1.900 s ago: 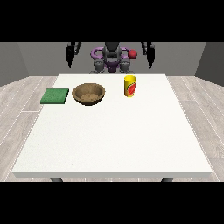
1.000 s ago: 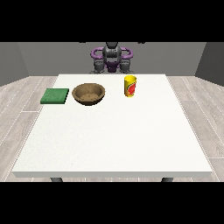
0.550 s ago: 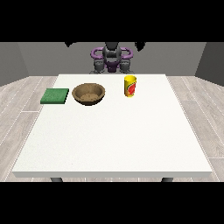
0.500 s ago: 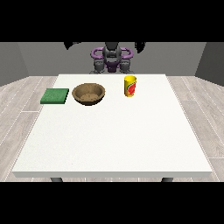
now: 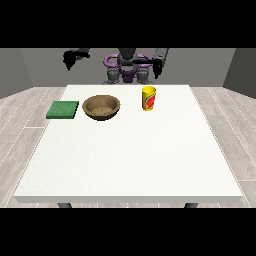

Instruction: Pick the cup and pour the ball into the bowl, then pick the bowl and place it on the pad

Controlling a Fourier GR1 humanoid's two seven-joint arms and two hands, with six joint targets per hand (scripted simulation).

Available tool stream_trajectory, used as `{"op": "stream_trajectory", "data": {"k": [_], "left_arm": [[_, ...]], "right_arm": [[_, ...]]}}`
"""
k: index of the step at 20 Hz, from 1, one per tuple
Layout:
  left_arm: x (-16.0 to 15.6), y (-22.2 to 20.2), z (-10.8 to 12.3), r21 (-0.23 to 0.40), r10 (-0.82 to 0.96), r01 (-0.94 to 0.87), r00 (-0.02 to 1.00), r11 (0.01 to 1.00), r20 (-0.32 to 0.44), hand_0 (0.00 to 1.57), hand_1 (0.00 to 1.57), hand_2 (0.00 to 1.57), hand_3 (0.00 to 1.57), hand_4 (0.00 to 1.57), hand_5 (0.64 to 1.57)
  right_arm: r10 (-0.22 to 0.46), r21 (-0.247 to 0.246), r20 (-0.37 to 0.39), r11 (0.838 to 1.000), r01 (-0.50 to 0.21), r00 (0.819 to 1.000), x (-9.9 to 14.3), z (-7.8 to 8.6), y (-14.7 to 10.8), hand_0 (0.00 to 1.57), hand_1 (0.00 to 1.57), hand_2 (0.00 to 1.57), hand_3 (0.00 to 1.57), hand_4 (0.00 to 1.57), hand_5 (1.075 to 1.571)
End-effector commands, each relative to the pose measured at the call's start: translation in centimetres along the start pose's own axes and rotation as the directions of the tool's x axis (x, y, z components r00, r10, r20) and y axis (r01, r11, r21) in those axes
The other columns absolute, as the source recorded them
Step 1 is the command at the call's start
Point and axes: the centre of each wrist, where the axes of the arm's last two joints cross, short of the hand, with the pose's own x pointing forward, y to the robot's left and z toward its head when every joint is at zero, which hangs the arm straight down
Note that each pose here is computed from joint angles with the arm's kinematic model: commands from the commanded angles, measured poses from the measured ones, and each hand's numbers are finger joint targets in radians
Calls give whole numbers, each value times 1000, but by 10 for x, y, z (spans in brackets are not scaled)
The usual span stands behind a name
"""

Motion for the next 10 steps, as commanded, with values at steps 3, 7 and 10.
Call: {"op": "stream_trajectory", "data": {"k": [3,7,10], "left_arm": [[-30,-2,-24,27,-56,56,998,998,30,0,0,0,0,0,1477],[-56,32,-15,59,-75,74,997,995,15,0,0,0,0,0,1464],[-53,21,-37,30,-89,88,995,996,39,0,0,0,0,0,1454]], "right_arm": [[28,13,12,1000,-28,1000,-11,-7,-8,0,0,0,0,258,1569],[12,15,39,1000,-12,999,-21,1,-11,0,0,0,0,240,1571],[27,2,63,1000,-27,998,-21,-15,-45,0,0,0,0,243,1571]]}}
